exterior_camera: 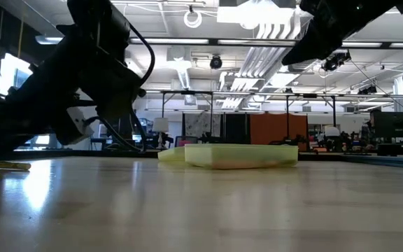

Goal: Pick & place school supplies into a supply box
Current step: Put the yellow ballpoint pen into the supply box

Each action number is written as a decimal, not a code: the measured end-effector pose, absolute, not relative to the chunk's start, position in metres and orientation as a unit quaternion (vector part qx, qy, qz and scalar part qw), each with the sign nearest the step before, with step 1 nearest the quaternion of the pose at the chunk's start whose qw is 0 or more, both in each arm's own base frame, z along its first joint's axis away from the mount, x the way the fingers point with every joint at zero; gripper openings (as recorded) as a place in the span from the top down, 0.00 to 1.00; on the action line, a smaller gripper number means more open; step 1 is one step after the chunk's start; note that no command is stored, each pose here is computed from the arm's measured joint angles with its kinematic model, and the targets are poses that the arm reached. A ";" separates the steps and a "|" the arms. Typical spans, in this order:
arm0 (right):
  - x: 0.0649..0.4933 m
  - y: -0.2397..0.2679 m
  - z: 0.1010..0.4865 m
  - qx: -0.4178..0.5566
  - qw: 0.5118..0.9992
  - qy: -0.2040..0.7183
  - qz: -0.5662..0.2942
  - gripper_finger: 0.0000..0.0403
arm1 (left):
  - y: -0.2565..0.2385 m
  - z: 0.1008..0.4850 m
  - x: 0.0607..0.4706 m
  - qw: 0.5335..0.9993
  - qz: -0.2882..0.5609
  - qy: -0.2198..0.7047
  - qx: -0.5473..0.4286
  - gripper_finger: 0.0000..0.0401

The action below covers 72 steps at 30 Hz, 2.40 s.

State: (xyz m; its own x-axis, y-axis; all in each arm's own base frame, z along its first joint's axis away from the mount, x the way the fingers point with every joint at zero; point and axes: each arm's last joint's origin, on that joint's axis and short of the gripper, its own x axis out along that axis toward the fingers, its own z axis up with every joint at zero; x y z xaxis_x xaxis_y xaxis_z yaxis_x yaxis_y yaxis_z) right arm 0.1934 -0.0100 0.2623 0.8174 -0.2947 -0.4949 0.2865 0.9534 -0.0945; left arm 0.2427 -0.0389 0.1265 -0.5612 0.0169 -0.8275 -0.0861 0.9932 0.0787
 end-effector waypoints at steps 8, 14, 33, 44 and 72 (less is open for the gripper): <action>0.195 -0.009 0.264 -0.014 0.958 0.250 -0.139 0.92 | -0.040 0.122 0.249 0.504 0.008 0.864 -0.001 0.68; 0.195 -0.009 0.264 -0.014 0.958 0.250 -0.139 0.93 | -0.040 0.121 0.253 0.520 -0.009 0.854 0.009 0.68; 0.195 -0.009 0.265 -0.013 0.959 0.247 -0.139 0.92 | -0.042 0.128 0.279 0.568 0.026 0.822 0.020 0.87; 0.195 -0.009 0.265 -0.012 0.959 0.247 -0.140 0.93 | -0.051 0.174 0.346 0.732 0.009 0.681 0.022 0.86; 0.181 -0.007 0.249 0.008 0.930 0.350 -0.110 0.96 | 0.112 0.228 0.423 0.880 0.105 0.451 -0.108 0.81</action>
State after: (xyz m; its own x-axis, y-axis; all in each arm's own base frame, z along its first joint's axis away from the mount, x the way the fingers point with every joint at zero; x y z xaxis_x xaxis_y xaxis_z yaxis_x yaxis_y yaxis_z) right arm 0.1814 -0.0067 0.2487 0.7308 -0.1980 -0.6532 0.2097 0.9758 -0.0611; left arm 0.4227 0.1116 0.2276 0.5718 0.0870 -0.8158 -0.2817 0.9547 -0.0956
